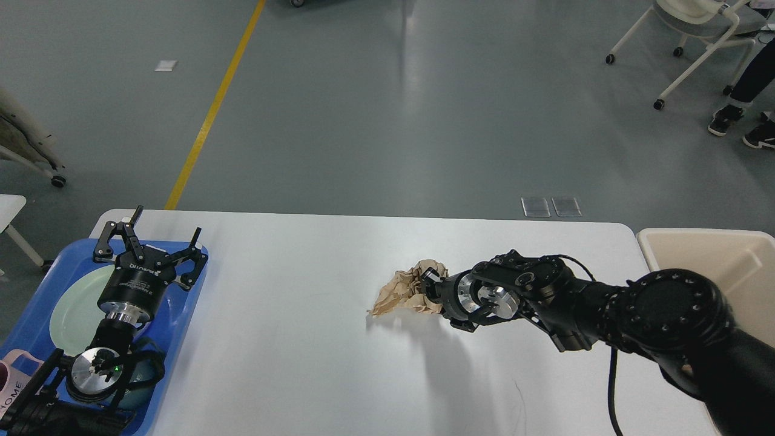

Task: Tidy desktop
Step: 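Lift the crumpled paper and carry it to the white bin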

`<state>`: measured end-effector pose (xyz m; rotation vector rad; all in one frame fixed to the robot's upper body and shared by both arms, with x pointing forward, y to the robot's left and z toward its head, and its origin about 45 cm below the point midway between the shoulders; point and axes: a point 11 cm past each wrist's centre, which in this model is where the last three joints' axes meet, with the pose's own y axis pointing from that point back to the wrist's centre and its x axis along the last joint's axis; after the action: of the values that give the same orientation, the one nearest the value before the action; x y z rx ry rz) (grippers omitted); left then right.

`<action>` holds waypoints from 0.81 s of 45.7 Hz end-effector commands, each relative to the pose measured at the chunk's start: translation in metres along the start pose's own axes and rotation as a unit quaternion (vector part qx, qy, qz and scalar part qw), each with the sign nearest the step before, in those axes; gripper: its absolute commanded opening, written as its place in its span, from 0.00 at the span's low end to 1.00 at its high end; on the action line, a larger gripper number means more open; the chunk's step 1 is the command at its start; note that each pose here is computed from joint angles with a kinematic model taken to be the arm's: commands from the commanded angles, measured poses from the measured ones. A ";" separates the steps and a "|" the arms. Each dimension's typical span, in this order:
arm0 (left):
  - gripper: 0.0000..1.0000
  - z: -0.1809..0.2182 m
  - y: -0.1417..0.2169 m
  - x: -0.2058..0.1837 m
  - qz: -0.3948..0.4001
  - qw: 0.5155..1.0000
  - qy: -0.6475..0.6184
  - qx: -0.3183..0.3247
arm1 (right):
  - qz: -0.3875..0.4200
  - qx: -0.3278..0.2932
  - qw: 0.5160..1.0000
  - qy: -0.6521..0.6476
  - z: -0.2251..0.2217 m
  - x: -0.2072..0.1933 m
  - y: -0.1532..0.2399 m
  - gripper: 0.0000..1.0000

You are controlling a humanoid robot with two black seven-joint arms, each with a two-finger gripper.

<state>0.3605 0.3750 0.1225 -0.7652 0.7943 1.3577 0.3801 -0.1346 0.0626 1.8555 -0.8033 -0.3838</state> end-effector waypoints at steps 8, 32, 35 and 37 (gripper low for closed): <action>0.97 0.001 0.000 0.000 0.000 1.000 0.000 -0.001 | -0.021 -0.046 0.998 0.033 0.005 0.029 0.046 0.00; 0.97 0.001 0.001 0.001 0.002 1.000 0.000 -0.002 | -0.007 -0.216 0.957 0.195 0.056 0.118 0.231 0.00; 0.97 0.001 0.001 0.001 0.002 1.000 0.000 -0.002 | -0.010 -0.197 0.961 0.192 0.054 0.123 0.251 0.00; 0.97 0.001 0.001 0.001 0.002 1.000 0.000 -0.002 | -0.014 -0.186 0.964 0.189 0.053 0.125 0.265 0.00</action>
<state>0.3595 0.3767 0.1221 -0.7672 0.7940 1.3623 0.3522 -0.3095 0.2585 1.4674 -0.3962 -0.1717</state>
